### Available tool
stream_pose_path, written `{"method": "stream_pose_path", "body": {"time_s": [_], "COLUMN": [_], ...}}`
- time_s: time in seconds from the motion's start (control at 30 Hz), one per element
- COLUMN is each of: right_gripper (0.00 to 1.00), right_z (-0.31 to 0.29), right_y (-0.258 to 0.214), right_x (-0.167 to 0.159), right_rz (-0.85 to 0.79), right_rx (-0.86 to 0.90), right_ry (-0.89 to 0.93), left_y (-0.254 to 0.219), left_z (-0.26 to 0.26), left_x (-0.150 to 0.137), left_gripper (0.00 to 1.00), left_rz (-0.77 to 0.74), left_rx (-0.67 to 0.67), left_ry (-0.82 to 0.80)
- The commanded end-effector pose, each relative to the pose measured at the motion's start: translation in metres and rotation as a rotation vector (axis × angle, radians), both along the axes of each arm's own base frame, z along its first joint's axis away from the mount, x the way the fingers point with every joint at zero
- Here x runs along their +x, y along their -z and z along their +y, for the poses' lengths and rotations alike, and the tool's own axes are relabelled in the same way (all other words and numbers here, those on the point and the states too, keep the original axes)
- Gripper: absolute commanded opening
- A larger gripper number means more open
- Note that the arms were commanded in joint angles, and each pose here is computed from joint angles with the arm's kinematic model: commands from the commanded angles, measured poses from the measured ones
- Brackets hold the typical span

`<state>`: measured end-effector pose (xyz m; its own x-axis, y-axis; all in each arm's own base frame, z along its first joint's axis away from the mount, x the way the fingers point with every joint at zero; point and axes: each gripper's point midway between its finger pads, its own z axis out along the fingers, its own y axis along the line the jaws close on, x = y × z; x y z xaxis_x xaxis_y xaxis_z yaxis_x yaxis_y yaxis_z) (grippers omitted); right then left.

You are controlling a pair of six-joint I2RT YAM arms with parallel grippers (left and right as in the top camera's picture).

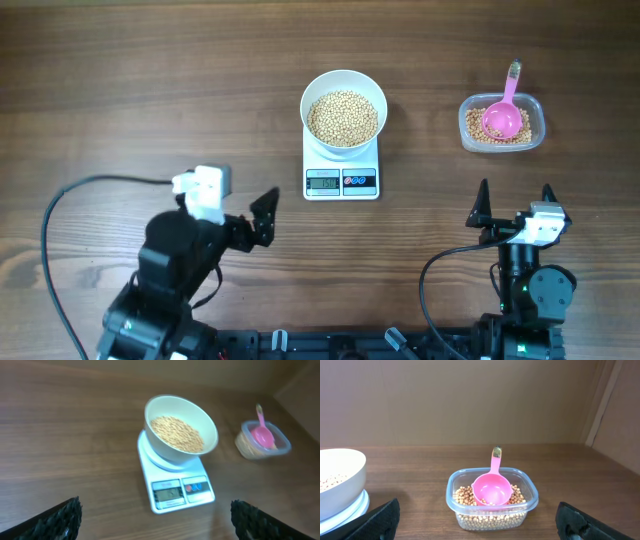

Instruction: Scoop item into bowl and weigh 150g on scale

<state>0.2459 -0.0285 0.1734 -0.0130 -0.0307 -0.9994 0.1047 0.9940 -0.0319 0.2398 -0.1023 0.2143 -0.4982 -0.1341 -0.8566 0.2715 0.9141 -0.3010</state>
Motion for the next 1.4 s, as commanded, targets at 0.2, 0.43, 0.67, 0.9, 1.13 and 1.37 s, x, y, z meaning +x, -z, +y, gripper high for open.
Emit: {"method": "stream_pose_path", "body": {"time_s": [0.2,0.43,0.67,0.9,1.13,1.37], "right_gripper": [1.00,1.00,1.00,1.00,1.00,1.00], "right_z": [0.002,0.002,0.002,0.002,0.002,0.002], "right_y": [-0.002,-0.002,-0.002,-0.002,-0.002,-0.002], "right_x": [0.000,0.000,0.000,0.000,0.000,0.000], "right_rz": [-0.011,-0.011,-0.011,-0.011,-0.011,-0.011], "right_rx": [-0.020,-0.020,-0.020,-0.020,-0.020,-0.020], "right_ry": [-0.008,-0.008,-0.008,-0.008,-0.008,-0.008], "left_y": [0.008,0.017,0.016,0.019,0.024,0.026], "left_z": [0.036,0.051,0.052,0.067,0.077,0.084], "left_x": [-0.002,-0.003,-0.004,-0.001,0.004,0.005], "left_gripper": [1.00,1.00,1.00,1.00,1.00,1.00], "left_rz": [-0.250,-0.361,-0.494,-0.491,-0.535,-0.527], "left_rx": [-0.054,-0.055,0.052,0.068,0.074,0.079], "left_ry": [-0.120,-0.175,-0.121,-0.182,-0.233,-0.261]}}
